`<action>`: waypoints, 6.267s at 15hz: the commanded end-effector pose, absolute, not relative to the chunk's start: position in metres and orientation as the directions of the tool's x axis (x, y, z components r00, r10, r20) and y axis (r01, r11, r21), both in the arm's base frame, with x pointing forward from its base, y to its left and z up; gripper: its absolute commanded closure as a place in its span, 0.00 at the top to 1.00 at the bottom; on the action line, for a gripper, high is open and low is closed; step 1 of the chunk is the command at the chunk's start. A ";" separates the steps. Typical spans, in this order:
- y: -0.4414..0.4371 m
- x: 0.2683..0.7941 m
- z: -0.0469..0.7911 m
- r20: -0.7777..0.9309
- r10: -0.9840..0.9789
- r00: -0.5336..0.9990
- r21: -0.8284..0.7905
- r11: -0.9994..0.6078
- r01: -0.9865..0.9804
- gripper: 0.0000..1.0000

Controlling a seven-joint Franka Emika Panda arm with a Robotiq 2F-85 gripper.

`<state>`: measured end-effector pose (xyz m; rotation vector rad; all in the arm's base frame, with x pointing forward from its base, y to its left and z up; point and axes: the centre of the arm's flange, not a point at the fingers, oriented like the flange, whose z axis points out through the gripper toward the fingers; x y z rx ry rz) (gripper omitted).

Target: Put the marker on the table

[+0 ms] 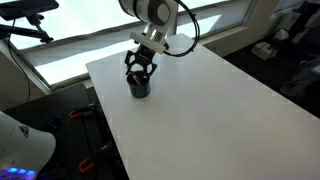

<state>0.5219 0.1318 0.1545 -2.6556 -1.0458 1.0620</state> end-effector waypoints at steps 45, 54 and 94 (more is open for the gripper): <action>0.151 0.505 0.196 -0.464 0.645 0.607 -0.167 -0.737 0.655 0.79; 0.148 0.505 0.185 -0.467 0.648 0.601 -0.169 -0.733 0.659 0.09; 0.012 0.446 0.299 -0.313 0.431 0.846 0.155 -0.856 0.493 0.05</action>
